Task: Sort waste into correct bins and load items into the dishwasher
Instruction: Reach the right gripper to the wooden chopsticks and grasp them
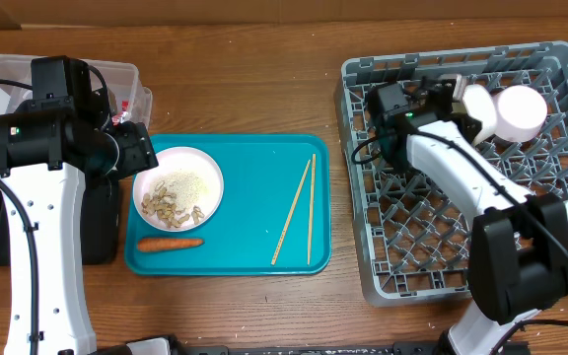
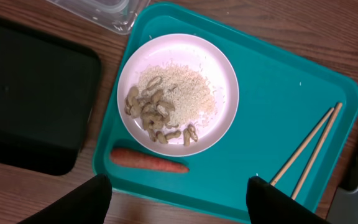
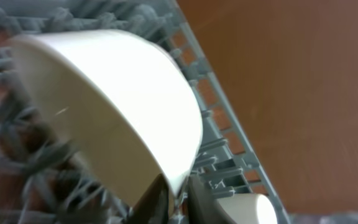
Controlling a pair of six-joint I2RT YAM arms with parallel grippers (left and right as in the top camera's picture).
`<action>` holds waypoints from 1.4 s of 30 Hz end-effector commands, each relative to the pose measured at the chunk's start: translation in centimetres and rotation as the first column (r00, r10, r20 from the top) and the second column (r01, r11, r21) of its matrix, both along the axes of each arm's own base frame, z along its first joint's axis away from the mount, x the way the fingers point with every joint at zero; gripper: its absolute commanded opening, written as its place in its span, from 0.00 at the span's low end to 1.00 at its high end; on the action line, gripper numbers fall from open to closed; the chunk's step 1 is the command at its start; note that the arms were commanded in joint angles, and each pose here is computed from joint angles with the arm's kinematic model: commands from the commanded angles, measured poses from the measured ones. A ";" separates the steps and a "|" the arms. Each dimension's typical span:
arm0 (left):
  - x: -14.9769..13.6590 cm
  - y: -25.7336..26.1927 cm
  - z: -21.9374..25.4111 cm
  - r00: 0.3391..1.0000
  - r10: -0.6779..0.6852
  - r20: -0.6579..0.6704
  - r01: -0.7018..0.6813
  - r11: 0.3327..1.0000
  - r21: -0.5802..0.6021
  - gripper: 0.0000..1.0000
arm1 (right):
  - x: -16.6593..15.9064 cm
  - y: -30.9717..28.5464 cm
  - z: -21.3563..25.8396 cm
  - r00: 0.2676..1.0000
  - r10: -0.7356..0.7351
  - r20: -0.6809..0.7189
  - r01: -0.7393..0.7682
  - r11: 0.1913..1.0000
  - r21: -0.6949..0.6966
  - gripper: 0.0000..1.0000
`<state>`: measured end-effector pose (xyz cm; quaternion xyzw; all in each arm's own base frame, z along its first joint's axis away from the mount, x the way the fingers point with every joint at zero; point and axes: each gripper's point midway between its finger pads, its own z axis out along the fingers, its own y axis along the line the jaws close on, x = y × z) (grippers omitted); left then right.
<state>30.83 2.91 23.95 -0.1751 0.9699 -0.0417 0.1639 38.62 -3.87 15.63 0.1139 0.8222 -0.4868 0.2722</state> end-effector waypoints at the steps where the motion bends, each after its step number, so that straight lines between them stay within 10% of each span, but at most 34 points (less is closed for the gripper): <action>1: 0.2 -0.1 0.7 1.000 0.000 0.023 0.000 1.000 -0.001 0.72 | -0.7 2.5 -2.7 0.995 0.057 -0.079 -0.046 0.990 0.134 0.54; 5: 0.2 -0.1 0.7 1.000 0.000 0.022 0.000 1.000 -0.002 0.72 | -1.6 3.7 -3.6 0.992 0.064 -0.111 -0.042 0.981 0.190 1.00; 18: 0.1 -0.1 0.6 1.000 0.000 0.020 0.000 1.000 -0.001 0.73 | -2.0 6.3 5.1 0.993 0.045 0.111 -0.094 0.870 0.484 1.00; 27: 0.1 -0.1 0.7 1.000 0.001 0.022 -0.001 1.000 -0.001 0.78 | -5.4 20.8 7.2 0.837 0.522 0.162 -0.318 0.224 0.921 0.91; 42: 0.0 -0.1 0.6 1.000 0.000 0.014 0.000 1.000 -0.003 0.78 | -11.2 30.6 -4.9 0.852 0.489 -0.186 0.037 0.298 0.954 0.91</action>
